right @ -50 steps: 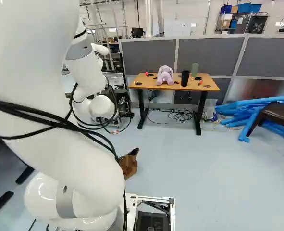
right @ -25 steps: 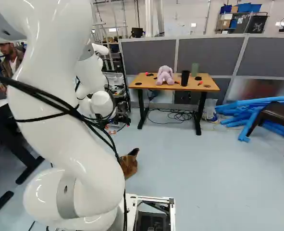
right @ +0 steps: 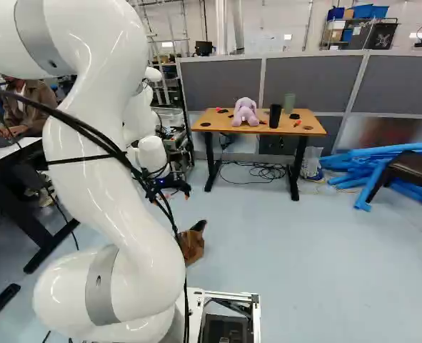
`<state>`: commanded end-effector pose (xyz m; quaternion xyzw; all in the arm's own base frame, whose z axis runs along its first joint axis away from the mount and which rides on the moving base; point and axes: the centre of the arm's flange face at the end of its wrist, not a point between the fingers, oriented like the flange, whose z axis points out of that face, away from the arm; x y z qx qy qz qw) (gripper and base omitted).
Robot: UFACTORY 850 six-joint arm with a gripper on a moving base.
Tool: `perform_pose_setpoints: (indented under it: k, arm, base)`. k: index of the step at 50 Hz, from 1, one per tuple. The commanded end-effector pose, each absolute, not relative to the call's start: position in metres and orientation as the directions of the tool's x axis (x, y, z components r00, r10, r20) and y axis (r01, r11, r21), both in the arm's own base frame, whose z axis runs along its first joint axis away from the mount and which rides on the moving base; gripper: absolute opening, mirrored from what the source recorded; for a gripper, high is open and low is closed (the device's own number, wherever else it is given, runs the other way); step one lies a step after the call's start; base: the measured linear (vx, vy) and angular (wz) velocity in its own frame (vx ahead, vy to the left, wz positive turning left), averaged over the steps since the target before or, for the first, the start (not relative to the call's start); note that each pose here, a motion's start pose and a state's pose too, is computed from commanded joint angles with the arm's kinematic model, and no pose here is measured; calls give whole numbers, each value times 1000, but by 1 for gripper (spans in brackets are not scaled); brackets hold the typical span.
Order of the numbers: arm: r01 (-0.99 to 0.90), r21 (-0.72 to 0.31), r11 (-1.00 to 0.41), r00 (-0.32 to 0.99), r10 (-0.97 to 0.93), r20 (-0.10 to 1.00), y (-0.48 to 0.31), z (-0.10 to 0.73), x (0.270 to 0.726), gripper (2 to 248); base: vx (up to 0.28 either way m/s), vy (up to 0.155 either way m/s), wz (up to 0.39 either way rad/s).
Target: Pick up the bag on the ground and place it on the table
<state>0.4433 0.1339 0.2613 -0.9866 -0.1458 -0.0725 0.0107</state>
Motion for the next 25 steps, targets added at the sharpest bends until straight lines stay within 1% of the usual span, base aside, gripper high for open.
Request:
perform_pose_setpoints:
  k: [8, 25]
  arm:
    - [298, 0, -954, 950, 297, 98, 143, 249, 456, 247]
    - [310, 0, -951, 947, 309, 86, 159, 224, 487, 247]
  base:
    - [0, 0, 0]
    - [0, 0, 0]
